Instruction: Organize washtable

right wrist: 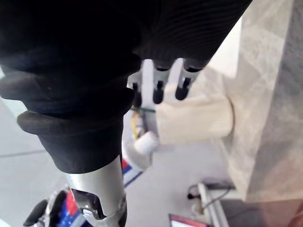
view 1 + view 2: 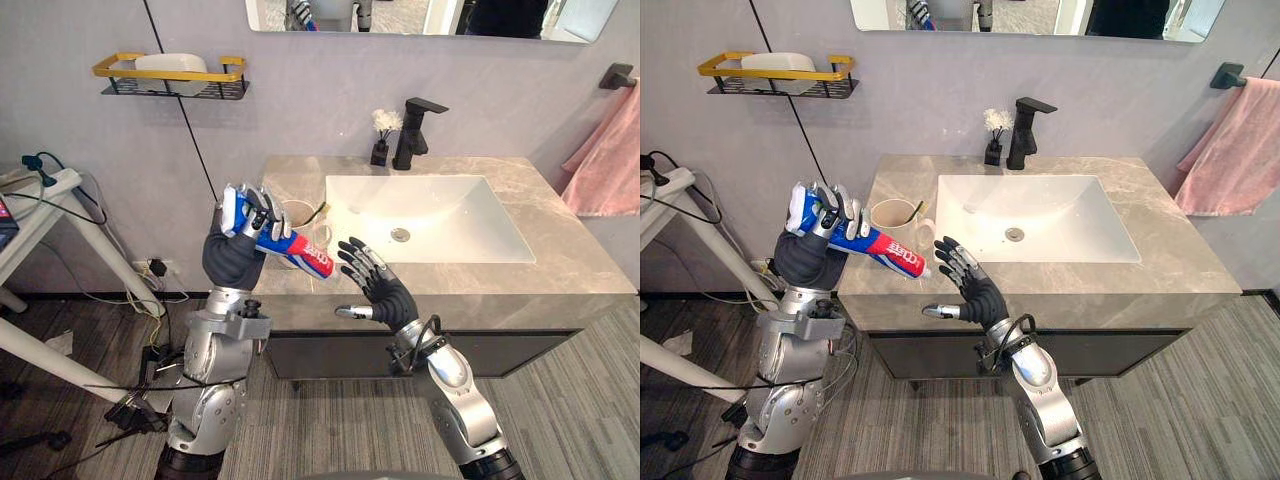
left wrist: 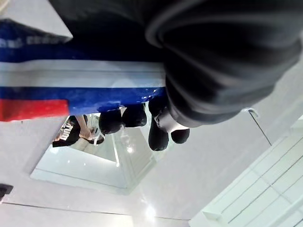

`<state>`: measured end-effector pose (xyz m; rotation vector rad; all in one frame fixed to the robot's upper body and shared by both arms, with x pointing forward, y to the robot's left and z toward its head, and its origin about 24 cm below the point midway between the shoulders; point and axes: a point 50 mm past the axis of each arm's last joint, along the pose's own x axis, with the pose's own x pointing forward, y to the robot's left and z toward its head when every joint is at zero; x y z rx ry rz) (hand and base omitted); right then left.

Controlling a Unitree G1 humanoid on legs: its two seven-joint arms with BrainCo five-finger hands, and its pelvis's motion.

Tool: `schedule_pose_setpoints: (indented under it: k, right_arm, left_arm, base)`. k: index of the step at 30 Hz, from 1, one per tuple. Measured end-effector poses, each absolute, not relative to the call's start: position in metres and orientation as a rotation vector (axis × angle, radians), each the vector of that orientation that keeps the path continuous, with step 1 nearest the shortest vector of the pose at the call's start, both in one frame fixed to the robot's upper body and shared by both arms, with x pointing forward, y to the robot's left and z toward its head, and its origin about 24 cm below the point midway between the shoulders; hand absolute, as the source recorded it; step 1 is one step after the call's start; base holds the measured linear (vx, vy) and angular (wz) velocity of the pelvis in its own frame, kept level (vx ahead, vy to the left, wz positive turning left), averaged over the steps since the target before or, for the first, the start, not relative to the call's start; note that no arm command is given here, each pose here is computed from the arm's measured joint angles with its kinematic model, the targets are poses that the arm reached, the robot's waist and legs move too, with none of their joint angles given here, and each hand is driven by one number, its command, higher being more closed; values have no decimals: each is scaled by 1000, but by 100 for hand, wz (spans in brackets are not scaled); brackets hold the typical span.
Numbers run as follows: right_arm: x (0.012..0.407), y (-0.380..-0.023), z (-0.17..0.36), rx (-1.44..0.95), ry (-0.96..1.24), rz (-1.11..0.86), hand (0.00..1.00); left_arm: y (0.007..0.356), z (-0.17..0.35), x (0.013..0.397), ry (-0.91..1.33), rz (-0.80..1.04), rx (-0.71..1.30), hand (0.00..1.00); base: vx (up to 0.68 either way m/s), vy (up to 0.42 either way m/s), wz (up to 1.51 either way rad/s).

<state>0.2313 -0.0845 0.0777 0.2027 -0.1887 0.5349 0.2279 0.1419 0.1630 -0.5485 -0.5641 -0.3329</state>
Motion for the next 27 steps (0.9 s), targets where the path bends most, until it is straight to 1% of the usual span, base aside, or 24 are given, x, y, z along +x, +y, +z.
schedule_pose_setpoints:
  k: [5, 13, 19, 23, 27]
  right_arm:
    - [232, -85, 78, 194, -191, 534, 0]
    - [231, -85, 77, 189, -188, 559, 0]
    - [222, -86, 67, 198, -145, 566, 0]
    - [219, -88, 62, 201, -126, 562, 0]
    - [214, -91, 56, 195, -98, 564, 0]
  left_arm:
    - [157, 179, 237, -641, -288, -453, 100]
    - [192, 227, 262, -845, -111, -282, 100]
    - [198, 251, 269, -928, -54, -236, 100]
    - [206, 255, 273, -942, 4, -226, 100]
    - [206, 260, 279, -946, 26, -233, 100]
  base:
    - [0, 0, 0]
    - [0, 0, 0]
    - [0, 0, 0]
    - [0, 0, -3]
    - [-10, -1, -8]
